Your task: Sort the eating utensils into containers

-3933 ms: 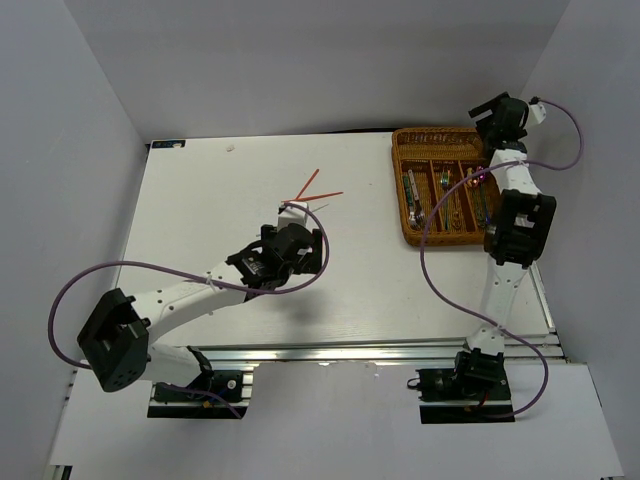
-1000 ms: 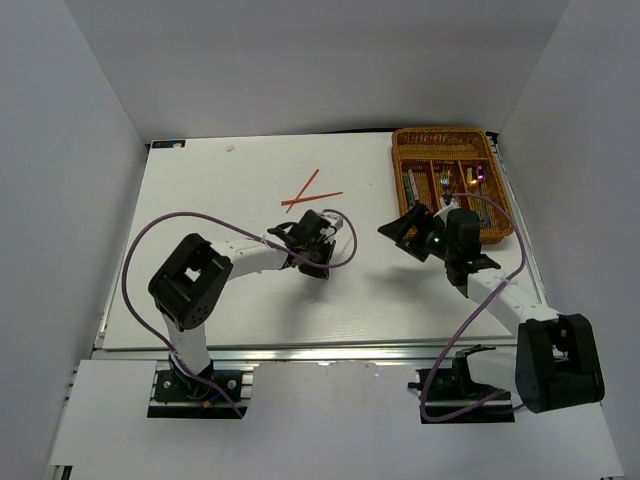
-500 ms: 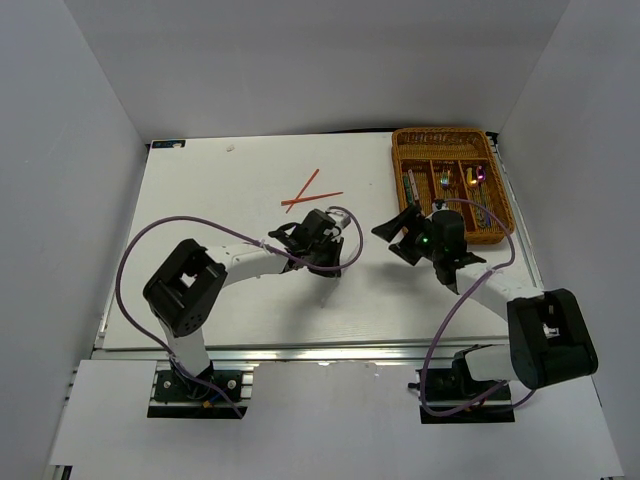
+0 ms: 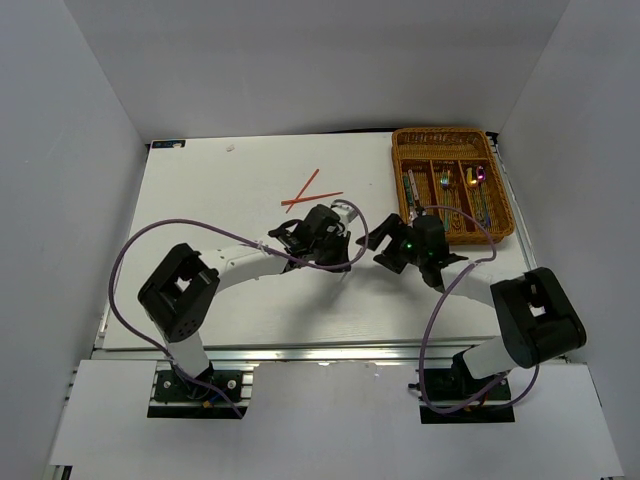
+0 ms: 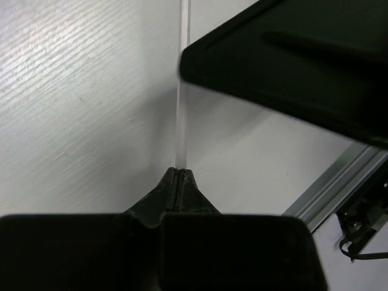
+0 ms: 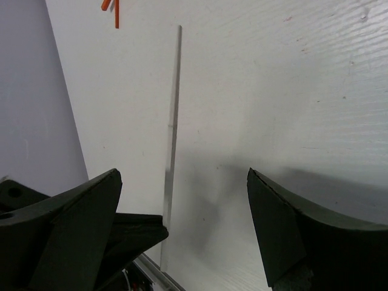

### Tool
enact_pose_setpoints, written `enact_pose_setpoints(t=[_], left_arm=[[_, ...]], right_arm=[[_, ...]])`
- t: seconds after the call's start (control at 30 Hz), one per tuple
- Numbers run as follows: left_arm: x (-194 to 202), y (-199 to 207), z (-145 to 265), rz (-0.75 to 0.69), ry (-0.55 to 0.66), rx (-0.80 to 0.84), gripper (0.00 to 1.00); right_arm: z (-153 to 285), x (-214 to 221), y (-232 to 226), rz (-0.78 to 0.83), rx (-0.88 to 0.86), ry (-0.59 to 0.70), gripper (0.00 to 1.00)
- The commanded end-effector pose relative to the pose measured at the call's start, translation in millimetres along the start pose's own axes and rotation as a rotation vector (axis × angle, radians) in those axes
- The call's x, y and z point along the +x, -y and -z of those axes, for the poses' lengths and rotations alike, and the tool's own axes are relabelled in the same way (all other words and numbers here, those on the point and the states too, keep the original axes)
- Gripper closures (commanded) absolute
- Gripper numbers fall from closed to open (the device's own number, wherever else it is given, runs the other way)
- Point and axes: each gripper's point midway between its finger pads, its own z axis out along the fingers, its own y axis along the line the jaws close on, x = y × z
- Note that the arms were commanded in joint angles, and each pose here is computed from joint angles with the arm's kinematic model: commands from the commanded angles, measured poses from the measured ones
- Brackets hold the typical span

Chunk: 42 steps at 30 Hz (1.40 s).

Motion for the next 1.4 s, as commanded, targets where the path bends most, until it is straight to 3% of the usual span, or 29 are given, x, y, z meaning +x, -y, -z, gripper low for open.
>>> enact_pose_setpoints(t=[0.0, 0.1, 0.2, 0.3, 0.33, 0.4, 0.53, 0.57, 0.6, 0.73, 0.77, 0.83, 0.87, 0.93, 0.97, 1.07, 1.2, 1.3, 1.37], left_arm=[[-42, 36, 25, -0.026, 0.122, 0.093, 1.0], [-42, 47, 26, -0.028, 0.122, 0.137, 1.0], [-45, 50, 25, -0.03, 0.124, 0.14, 1.0], [-52, 46, 26, -0.041, 0.136, 0.107, 1.0], [-54, 44, 26, -0.043, 0.142, 0.088, 1.0], [-65, 34, 29, -0.043, 0.162, 0.012, 1.0], [-90, 14, 49, -0.037, 0.229, -0.15, 0.45], [-93, 1, 58, -0.03, 0.25, -0.233, 0.07], [-99, -3, 67, -0.022, 0.276, -0.269, 0.02], [-111, -36, 134, 0.007, 0.415, -0.49, 0.02], [-106, -45, 145, 0.002, 0.413, -0.534, 0.02], [-92, -65, 158, -0.03, 0.394, -0.614, 0.02], [-87, -68, 168, -0.042, 0.396, -0.622, 0.02], [-75, -77, 173, -0.072, 0.372, -0.648, 0.02], [-63, -83, 173, -0.08, 0.357, -0.656, 0.02], [-43, -93, 168, -0.099, 0.324, -0.656, 0.02], [-31, -98, 164, -0.122, 0.303, -0.647, 0.02], [-28, -103, 166, -0.136, 0.283, -0.675, 0.02], [-26, -98, 161, -0.138, 0.271, -0.64, 0.02]], right_arm=[[-6, -6, -23, -0.009, -0.078, 0.029, 0.12], [-12, -1, -30, -0.023, -0.114, 0.007, 0.13], [-17, 3, -36, -0.033, -0.143, -0.014, 0.24], [-17, 4, -38, -0.05, -0.168, -0.012, 0.69], [-16, 5, -39, -0.054, -0.174, -0.009, 0.99], [-14, 1, -40, -0.066, -0.173, 0.012, 1.0], [-13, -15, -47, -0.08, -0.173, 0.06, 1.0], [-13, -28, -42, -0.095, -0.146, 0.092, 1.0], [-11, -40, -42, -0.105, -0.137, 0.123, 1.0], [-2, -131, -44, -0.175, -0.075, 0.359, 1.0], [5, -167, -34, -0.199, -0.026, 0.47, 1.0], [2, -204, -17, -0.238, 0.07, 0.553, 1.0], [12, -247, -36, -0.243, 0.041, 0.641, 1.0], [0, -283, -18, -0.281, 0.109, 0.712, 1.0], [11, -326, -40, -0.278, 0.061, 0.796, 1.0], [-12, -372, -8, -0.278, 0.167, 0.854, 1.0], [-37, -445, -8, -0.171, 0.187, 0.942, 1.0], [-52, -463, 2, -0.093, 0.209, 0.971, 1.0], [-40, -485, 6, -0.051, 0.192, 1.03, 1.0]])
